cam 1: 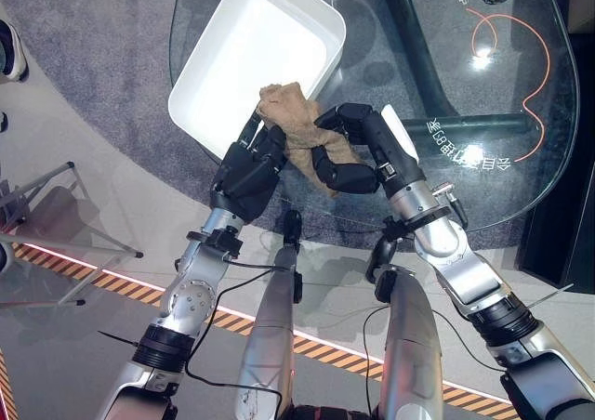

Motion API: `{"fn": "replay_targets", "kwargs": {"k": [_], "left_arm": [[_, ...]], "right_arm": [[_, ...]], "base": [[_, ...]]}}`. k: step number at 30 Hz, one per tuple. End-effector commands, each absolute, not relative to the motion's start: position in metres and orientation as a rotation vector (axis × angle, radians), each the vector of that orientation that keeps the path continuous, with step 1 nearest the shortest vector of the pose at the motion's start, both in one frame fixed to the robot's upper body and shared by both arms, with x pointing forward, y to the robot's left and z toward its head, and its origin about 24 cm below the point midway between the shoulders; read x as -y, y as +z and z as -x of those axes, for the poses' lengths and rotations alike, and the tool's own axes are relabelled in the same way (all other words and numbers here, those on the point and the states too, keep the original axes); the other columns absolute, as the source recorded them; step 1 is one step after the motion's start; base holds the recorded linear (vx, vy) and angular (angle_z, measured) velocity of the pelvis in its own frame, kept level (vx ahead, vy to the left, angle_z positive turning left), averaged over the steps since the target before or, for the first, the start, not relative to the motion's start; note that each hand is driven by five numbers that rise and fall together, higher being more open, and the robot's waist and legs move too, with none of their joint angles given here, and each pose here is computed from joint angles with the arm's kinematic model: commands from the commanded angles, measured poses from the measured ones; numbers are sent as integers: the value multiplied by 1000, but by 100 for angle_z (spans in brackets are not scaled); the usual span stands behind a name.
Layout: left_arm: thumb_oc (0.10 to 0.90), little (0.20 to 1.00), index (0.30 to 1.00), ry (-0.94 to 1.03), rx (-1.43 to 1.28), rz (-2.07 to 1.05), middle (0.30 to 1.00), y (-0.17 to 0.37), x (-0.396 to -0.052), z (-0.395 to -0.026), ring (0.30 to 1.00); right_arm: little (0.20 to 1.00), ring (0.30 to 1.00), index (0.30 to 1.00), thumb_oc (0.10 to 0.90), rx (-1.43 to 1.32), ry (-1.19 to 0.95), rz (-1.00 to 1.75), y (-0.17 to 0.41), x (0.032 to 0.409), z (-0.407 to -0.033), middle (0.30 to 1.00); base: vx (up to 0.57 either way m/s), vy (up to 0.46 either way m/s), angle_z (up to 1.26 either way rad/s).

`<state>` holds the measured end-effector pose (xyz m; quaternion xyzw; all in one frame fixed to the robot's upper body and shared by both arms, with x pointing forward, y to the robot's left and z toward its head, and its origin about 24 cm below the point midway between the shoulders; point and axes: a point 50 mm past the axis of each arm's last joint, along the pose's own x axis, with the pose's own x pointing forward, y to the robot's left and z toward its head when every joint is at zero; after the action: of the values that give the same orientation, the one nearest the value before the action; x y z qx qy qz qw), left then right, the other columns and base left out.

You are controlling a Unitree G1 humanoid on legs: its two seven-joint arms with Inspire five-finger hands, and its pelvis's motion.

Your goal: Wipe the table with a cloth and put it in the basket.

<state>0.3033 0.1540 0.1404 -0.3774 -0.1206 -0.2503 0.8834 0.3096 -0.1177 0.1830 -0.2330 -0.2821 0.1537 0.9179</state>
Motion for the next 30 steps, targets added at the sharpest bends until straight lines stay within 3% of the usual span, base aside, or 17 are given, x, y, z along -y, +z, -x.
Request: {"fn": "replay_targets", "kwargs": {"k": [1, 17, 30], "left_arm": [[800, 900, 900, -768, 487, 786, 900, 195, -137, -285, 900], [800, 900, 900, -880, 473, 769, 900, 197, -131, -281, 900], [800, 900, 900, -897, 483, 770, 900, 199, -130, -279, 900]], "right_arm": [[200, 300, 300, 100, 1010, 454, 335, 258, 78, -266, 300], [200, 300, 300, 100, 941, 368, 359, 251, 88, -275, 300], [200, 300, 300, 100, 960, 480, 379, 255, 78, -269, 300]], "base": [[0, 0, 0], [0, 0, 0], [0, 0, 0]]}}
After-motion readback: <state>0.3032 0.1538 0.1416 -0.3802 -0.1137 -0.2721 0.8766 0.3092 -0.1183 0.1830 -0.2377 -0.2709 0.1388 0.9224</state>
